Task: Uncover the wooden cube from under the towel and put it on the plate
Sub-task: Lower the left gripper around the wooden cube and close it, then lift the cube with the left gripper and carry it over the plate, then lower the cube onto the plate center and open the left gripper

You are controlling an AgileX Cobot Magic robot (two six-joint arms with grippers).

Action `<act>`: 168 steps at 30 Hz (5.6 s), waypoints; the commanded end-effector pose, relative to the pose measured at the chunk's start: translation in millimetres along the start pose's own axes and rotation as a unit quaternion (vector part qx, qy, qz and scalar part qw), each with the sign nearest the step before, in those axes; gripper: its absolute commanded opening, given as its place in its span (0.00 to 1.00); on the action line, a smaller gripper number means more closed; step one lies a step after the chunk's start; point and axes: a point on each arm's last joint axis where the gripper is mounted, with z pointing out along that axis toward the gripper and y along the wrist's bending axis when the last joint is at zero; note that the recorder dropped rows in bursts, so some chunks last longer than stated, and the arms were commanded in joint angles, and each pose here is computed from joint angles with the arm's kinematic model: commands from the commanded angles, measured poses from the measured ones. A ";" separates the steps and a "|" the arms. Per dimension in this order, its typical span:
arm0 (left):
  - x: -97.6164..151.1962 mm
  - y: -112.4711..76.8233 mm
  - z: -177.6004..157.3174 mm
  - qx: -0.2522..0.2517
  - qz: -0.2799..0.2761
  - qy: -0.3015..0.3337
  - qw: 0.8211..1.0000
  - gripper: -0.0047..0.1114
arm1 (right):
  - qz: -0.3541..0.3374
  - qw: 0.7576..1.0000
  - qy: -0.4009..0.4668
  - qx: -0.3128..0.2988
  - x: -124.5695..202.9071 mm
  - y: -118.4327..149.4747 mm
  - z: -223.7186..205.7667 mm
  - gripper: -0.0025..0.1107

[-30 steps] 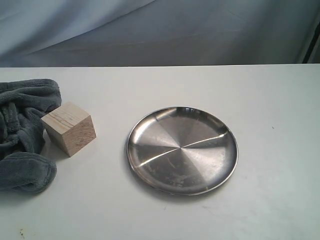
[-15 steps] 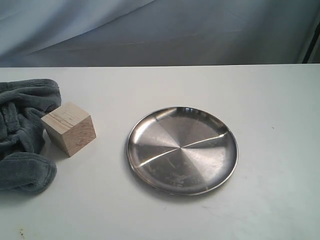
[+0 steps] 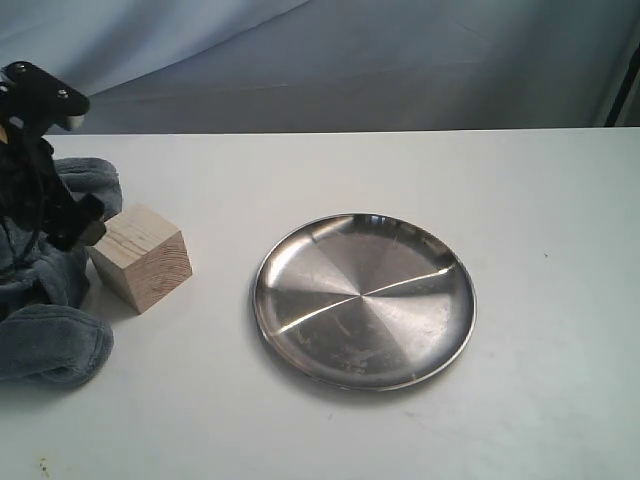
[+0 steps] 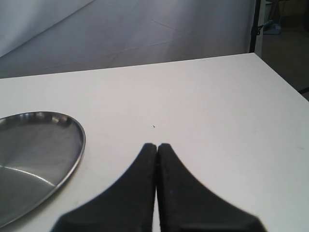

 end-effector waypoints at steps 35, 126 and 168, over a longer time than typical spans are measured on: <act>-20.8 -26.3 70.5 0.071 -0.052 -0.071 0.994 0.86 | 0.004 1.000 0.004 0.000 1.5 -0.3 -0.5 0.05; -132.0 -231.6 46.7 0.206 0.092 -0.175 0.958 0.07 | 0.004 1.000 0.004 0.000 1.5 -0.3 -0.5 0.05; -119.9 -245.2 84.3 0.208 0.096 -0.136 0.964 0.84 | 0.004 1.000 0.004 0.000 1.5 -0.3 -0.5 0.05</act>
